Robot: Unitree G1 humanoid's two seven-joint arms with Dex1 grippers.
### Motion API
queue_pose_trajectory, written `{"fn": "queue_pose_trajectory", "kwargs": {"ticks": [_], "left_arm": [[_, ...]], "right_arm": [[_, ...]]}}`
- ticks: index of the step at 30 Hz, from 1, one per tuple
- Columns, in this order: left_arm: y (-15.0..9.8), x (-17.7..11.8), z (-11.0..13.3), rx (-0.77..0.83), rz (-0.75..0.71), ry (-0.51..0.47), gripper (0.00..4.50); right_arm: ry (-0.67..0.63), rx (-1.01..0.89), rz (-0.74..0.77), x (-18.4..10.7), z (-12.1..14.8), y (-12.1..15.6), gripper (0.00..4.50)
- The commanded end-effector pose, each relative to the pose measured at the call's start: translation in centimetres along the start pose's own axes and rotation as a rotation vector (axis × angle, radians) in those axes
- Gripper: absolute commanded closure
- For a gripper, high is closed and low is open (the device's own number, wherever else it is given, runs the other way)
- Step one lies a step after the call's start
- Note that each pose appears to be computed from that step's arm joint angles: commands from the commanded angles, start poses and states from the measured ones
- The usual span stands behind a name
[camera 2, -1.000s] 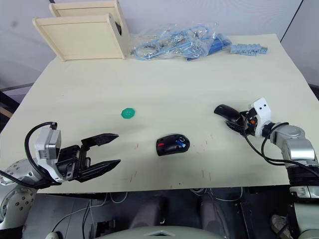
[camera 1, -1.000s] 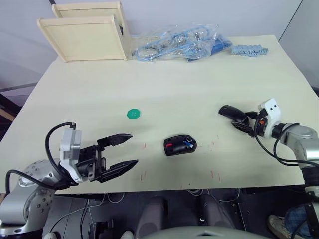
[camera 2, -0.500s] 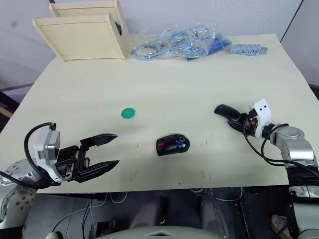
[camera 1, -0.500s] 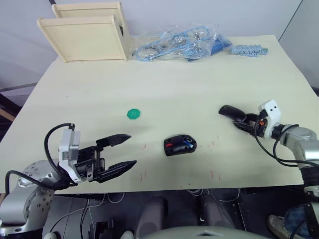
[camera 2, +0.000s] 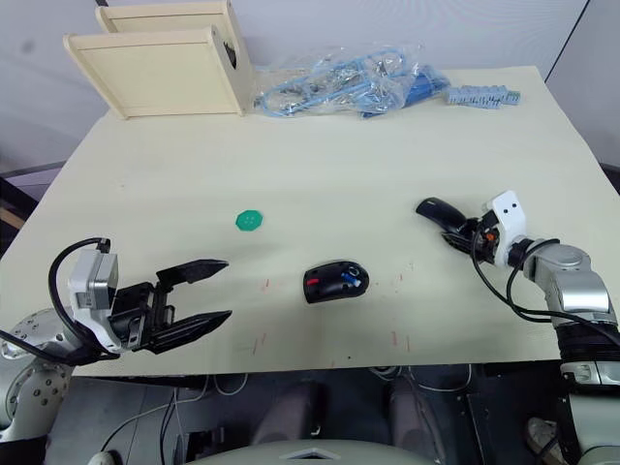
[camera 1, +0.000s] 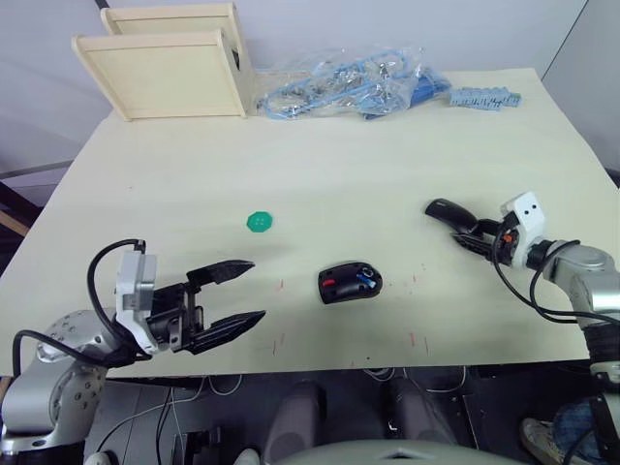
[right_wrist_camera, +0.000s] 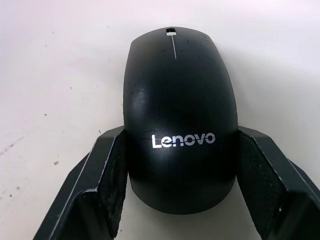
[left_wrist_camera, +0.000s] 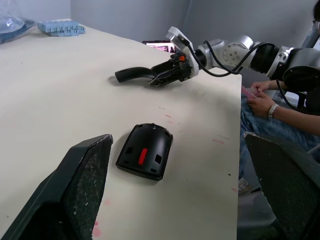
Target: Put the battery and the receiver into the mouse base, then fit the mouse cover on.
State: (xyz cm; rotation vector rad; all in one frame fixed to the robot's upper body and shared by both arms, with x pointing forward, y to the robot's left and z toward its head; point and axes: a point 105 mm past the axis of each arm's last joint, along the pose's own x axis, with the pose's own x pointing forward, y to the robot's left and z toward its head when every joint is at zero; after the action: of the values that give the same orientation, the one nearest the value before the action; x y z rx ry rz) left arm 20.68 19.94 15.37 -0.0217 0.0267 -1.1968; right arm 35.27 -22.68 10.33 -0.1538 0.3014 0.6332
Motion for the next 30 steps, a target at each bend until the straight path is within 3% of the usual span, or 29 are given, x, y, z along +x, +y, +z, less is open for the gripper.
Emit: {"fn": "queue_pose_trajectory", "kwargs": {"ticks": [1, 14, 28, 30], "left_arm": [[0.0, 0.2, 0.5, 0.037, -0.011, -0.005, 0.0], [0.4, 1.7, 1.3, 0.053, -0.034, -0.002, 0.0], [1.2, 2.4, 2.0, 0.064, -0.059, 0.017, 0.0], [1.2, 2.4, 2.0, 0.063, -0.06, 0.017, 0.0]], "right_arm": [[-0.086, -0.063, -0.012, -1.4, 3.3, -0.6, 1.62], [-0.098, -0.182, 0.133, -4.5, 7.0, 2.8, 1.62], [-0.087, -0.253, 0.247, -5.4, 10.3, 7.0, 1.62], [-0.089, -0.256, 0.254, -5.3, 10.5, 7.4, 2.09]]}}
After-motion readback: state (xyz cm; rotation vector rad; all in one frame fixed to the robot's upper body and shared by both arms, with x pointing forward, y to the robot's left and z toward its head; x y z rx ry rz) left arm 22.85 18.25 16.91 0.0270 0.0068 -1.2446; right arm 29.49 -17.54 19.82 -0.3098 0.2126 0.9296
